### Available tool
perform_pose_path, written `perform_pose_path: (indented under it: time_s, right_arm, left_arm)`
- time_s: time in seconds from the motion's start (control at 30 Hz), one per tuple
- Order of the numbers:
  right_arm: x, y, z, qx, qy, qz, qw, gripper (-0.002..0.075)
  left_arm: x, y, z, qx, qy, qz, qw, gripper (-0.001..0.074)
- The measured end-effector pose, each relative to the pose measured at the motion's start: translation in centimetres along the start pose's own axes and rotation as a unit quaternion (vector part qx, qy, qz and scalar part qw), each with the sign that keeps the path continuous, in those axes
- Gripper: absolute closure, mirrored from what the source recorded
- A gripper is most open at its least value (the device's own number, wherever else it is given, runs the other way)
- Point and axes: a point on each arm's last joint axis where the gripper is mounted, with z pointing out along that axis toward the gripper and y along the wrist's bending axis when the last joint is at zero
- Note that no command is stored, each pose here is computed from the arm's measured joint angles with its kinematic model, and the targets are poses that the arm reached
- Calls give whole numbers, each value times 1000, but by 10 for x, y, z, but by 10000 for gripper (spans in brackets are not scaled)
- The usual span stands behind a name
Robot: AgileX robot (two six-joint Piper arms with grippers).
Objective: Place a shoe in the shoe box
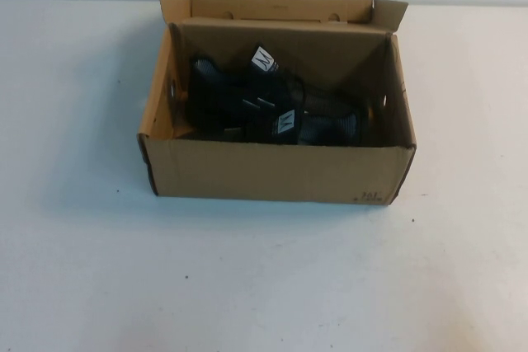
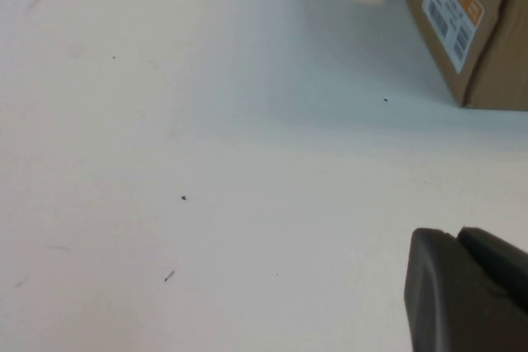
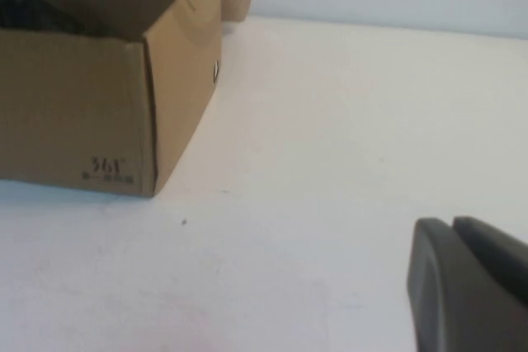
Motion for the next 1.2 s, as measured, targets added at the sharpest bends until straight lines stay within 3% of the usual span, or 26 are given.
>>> perform_pose_path:
  time_s: [0.13,0.53,1.2]
  right_arm:
    - [6,1,0,-7,30,-3,1000,742]
    - [11,0,-1,5,59,85,995,742]
    - [12,0,-1,8,62,85,994,742]
  left_arm:
    - [0,0,0,0,0,0,1000,736]
    - [0,0,0,0,0,0,1000,736]
    - [0,0,0,0,0,0,1000,736]
